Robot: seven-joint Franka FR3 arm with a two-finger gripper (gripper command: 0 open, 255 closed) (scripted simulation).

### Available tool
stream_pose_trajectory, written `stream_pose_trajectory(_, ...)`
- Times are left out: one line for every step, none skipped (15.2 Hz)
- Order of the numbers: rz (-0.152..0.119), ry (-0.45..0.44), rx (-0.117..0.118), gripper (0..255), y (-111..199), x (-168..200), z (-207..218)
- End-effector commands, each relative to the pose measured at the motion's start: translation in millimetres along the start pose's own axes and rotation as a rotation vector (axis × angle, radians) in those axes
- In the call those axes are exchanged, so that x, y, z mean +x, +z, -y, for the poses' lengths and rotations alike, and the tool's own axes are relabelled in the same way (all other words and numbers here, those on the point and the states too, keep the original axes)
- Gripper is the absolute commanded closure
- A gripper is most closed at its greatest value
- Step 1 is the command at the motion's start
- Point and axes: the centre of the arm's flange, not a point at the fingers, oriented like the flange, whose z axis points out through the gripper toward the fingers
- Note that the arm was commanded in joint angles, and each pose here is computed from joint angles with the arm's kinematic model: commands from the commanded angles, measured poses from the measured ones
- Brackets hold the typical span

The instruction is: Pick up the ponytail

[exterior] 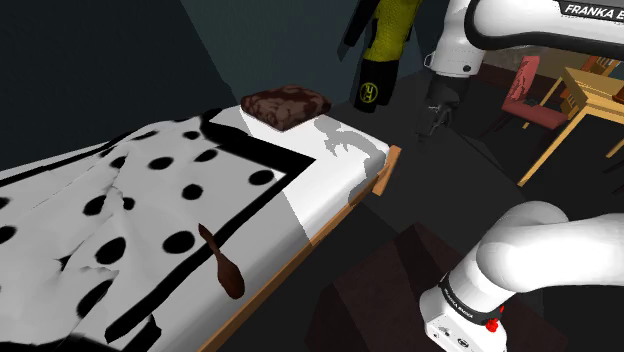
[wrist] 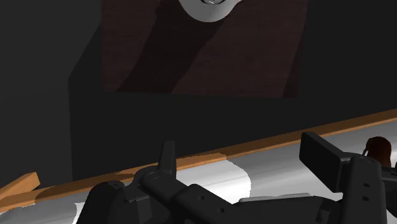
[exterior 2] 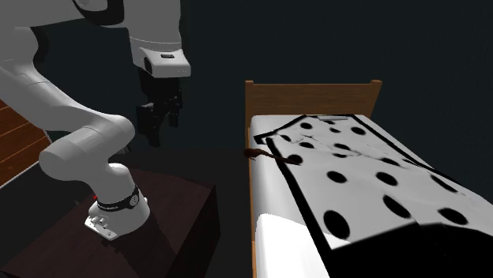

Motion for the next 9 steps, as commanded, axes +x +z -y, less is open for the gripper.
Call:
stream_pose_trajectory(0.0, 0.0, 0.0, 0, 0, 0, 0)
stream_pose_trajectory(0.005, 0.001, -0.001, 0, 5, 8, 10)
stream_pose_trajectory(0.009, 0.003, -0.003, 0, 11, 15, 20)
stream_pose_trajectory(0.014, 0.004, -0.004, 0, 16, 23, 30)
stream_pose_trajectory(0.019, 0.006, -0.006, 0, 22, 31, 40)
stream_pose_trajectory(0.024, 0.007, -0.007, 0, 27, 39, 50)
stream_pose_trajectory(0.028, 0.008, -0.009, 0, 33, 46, 60)
stream_pose_trajectory(0.033, 0.01, -0.01, 0, 38, 54, 70)
stream_pose_trajectory(0.038, 0.011, -0.012, 0, 44, 62, 80)
